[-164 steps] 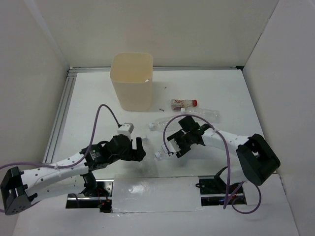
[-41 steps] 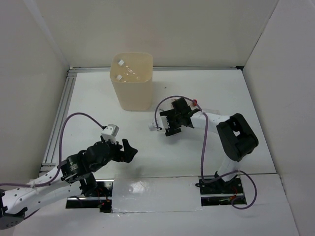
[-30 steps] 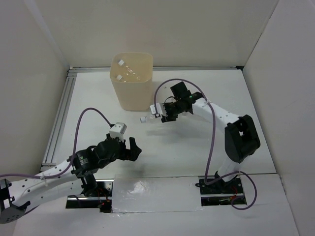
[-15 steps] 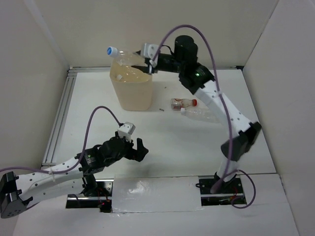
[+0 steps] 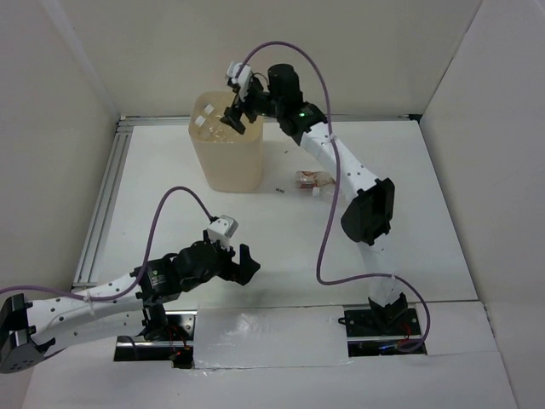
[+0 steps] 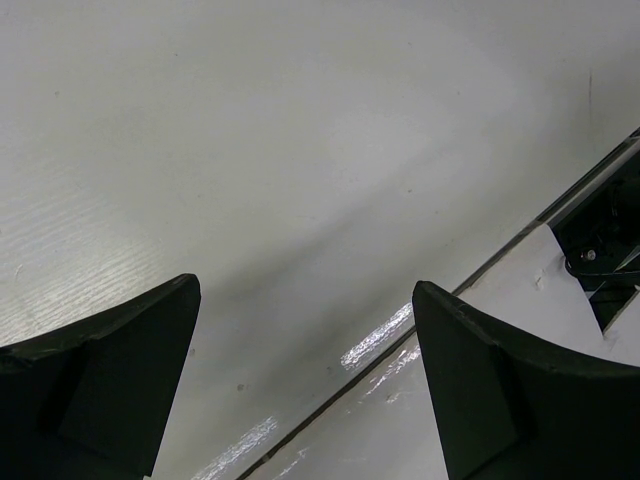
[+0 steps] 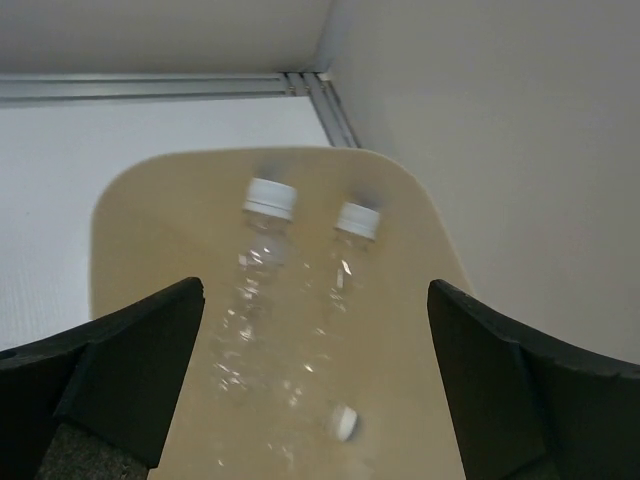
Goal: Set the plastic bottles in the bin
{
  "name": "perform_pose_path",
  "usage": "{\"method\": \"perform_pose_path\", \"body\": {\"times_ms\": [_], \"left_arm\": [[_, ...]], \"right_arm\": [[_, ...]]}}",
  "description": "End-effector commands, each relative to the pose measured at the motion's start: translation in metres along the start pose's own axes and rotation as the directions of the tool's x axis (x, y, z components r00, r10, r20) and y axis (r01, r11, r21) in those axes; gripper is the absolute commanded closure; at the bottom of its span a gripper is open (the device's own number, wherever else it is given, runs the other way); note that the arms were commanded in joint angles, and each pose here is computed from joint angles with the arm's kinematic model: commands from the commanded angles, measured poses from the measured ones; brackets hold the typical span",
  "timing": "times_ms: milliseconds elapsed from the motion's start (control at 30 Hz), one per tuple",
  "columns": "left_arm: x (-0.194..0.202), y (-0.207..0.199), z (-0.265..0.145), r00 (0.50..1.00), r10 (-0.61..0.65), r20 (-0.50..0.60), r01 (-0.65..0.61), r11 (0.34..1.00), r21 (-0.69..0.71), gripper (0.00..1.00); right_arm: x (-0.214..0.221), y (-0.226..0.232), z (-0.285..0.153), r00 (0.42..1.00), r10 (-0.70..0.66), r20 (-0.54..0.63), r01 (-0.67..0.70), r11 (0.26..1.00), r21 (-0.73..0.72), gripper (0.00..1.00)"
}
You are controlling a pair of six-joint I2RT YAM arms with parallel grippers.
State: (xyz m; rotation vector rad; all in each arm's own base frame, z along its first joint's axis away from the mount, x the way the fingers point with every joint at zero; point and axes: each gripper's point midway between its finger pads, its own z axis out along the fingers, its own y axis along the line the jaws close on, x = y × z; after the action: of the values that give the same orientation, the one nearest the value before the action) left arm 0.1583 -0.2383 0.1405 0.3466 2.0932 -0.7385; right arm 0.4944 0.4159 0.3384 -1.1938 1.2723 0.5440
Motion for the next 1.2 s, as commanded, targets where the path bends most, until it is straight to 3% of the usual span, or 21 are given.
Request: {"method": "perform_pose_path", "body": {"times_ms": [0, 67, 133, 167, 200, 233, 300, 333, 367, 433, 467, 533, 600, 733, 800, 1167], "left_arm": [[-0.020, -0.010, 0.001, 0.998, -0.003, 0.060, 0.002, 1.000, 0.022, 0.00], [-0.018, -0.011, 0.006, 0.999, -0.001, 0.054, 0.000, 1.000, 0.018, 0.00], [-0.017, -0.018, 0.010, 0.999, 0.006, 0.048, -0.008, 0.999, 0.046, 0.00], [-0.016, -0.018, 0.016, 0.999, 0.022, 0.038, -0.023, 0.999, 0.039, 0.00], [-0.012, -0.020, 0.019, 0.999, 0.025, 0.023, -0.026, 0.999, 0.046, 0.00], [-0.013, -0.024, 0.021, 0.999, 0.050, 0.014, -0.051, 0.997, 0.062, 0.00], [-0.009, -0.029, 0.031, 0.997, 0.077, -0.014, -0.076, 0.995, 0.068, 0.00], [-0.014, -0.032, 0.033, 0.996, 0.087, -0.013, -0.086, 0.994, 0.069, 0.00], [-0.014, -0.037, 0.036, 0.994, 0.104, -0.019, -0.102, 0.991, 0.089, 0.01], [-0.010, -0.039, 0.045, 0.991, 0.126, -0.041, -0.122, 0.989, 0.088, 0.03], [-0.012, -0.043, 0.046, 0.991, 0.126, -0.046, -0.121, 0.988, 0.101, 0.05], [-0.013, -0.045, 0.051, 0.989, 0.140, -0.047, -0.135, 0.986, 0.101, 0.07], [-0.010, -0.051, 0.053, 0.987, 0.147, -0.061, -0.139, 0.983, 0.118, 0.13], [-0.004, -0.053, 0.059, 0.984, 0.153, -0.086, -0.141, 0.982, 0.128, 0.16], [-0.003, -0.053, 0.060, 0.983, 0.155, -0.094, -0.143, 0.982, 0.124, 0.12], [0.001, -0.049, 0.055, 0.987, 0.121, -0.107, -0.111, 0.989, 0.093, 0.07]], "right_arm": [[-0.107, -0.074, -0.107, 0.988, -0.071, 0.139, 0.035, 0.969, 0.245, 0.01], [-0.081, -0.081, -0.130, 0.998, -0.017, 0.065, 0.000, 0.966, 0.260, 0.01], [-0.076, -0.102, -0.184, 0.999, -0.028, 0.025, 0.018, 0.948, 0.317, 0.08], [-0.041, -0.097, -0.195, 0.999, 0.032, -0.039, -0.019, 0.955, 0.297, 0.12], [-0.031, -0.094, -0.210, 0.998, 0.000, -0.067, 0.018, 0.965, 0.263, 0.17], [-0.025, -0.101, -0.246, 0.995, -0.021, -0.102, 0.050, 0.956, 0.288, 0.32], [0.036, -0.067, -0.269, 0.973, 0.044, -0.228, -0.003, 0.984, 0.176, 0.47], [0.049, -0.064, -0.293, 0.953, -0.063, -0.295, 0.107, 0.985, 0.135, 0.53], [0.093, -0.028, -0.305, 0.921, 0.009, -0.389, 0.010, 0.999, 0.047, 0.69], [0.130, -0.001, -0.321, 0.870, -0.070, -0.488, 0.047, 0.997, -0.058, 0.76], [0.141, 0.009, -0.336, 0.851, -0.061, -0.522, 0.034, 0.997, -0.062, 0.75], [0.179, 0.040, -0.348, 0.810, -0.012, -0.587, -0.047, 0.995, -0.085, 0.31], [0.196, 0.059, -0.350, 0.804, 0.004, -0.595, -0.073, 0.993, -0.092, 0.03], [0.219, 0.073, -0.345, 0.790, 0.001, -0.613, -0.072, 0.993, -0.090, 0.00], [0.233, 0.078, -0.344, 0.772, -0.005, -0.636, -0.064, 0.994, -0.085, 0.00], [0.297, 0.046, -0.333, 0.663, -0.041, -0.748, 0.053, 0.999, -0.008, 0.00]]}}
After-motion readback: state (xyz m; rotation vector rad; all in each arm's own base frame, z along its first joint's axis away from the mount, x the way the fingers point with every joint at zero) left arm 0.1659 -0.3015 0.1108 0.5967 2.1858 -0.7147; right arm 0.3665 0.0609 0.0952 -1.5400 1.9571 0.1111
